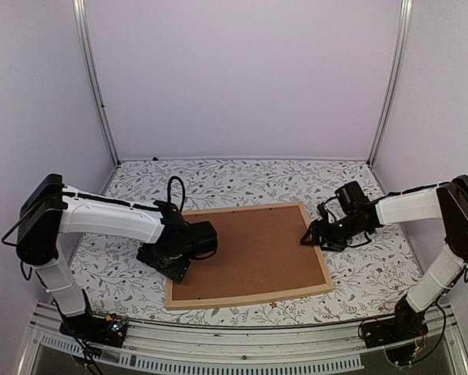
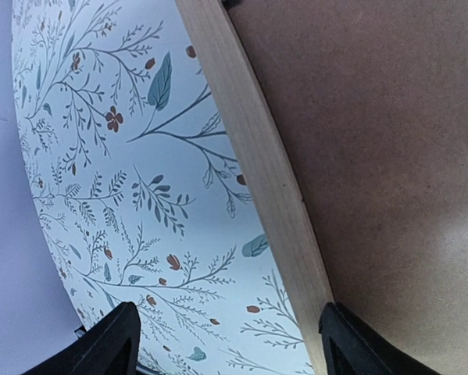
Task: Put the photo into the frame
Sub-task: Press the fastener onto the backboard.
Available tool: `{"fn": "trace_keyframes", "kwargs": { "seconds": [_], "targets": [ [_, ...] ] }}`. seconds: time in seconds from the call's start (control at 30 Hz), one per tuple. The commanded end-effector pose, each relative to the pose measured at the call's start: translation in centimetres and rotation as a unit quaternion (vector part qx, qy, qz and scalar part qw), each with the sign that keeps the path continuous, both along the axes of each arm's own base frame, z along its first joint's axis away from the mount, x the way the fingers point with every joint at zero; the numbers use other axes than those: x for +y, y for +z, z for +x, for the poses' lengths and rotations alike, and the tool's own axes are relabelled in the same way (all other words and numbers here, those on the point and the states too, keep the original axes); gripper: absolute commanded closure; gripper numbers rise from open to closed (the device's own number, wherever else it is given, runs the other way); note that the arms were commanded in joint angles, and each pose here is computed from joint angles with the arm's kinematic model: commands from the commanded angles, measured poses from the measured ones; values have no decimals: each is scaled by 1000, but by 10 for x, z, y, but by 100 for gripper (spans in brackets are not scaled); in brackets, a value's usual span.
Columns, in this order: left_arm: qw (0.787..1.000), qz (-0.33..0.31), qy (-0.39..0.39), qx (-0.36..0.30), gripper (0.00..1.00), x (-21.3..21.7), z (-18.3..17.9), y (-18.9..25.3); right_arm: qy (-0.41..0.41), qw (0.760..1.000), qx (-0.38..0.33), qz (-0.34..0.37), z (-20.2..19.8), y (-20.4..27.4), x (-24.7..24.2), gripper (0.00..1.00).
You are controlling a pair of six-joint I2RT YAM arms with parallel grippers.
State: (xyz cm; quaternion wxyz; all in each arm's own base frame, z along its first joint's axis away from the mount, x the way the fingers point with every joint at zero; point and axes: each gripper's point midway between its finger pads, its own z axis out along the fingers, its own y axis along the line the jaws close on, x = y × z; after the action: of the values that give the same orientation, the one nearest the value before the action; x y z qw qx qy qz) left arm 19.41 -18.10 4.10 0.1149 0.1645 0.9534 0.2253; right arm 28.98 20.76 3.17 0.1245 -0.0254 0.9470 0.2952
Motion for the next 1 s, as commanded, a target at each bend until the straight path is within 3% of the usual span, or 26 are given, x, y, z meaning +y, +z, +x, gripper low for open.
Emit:
{"fn": "trace_keyframes", "kwargs": {
  "seconds": [0.0, 0.57, 0.83, 0.97],
  "targets": [
    [983, -161, -1, 90, 16, -81, -31, -76, 8, 1000, 20, -1, -13, -11, 3, 23],
    [968, -239, 18, 72, 15, -100, -24, -65, 10, 1000, 24, -2, -15, -16, 3, 23],
    [951, -300, 36, 59, 15, -105, -14, -55, 10, 1000, 23, -2, -15, -15, 3, 23],
    [956, -285, 41, 52, 15, -98, -12, -53, 11, 1000, 25, -4, -15, -17, 3, 23]
  ]
}}
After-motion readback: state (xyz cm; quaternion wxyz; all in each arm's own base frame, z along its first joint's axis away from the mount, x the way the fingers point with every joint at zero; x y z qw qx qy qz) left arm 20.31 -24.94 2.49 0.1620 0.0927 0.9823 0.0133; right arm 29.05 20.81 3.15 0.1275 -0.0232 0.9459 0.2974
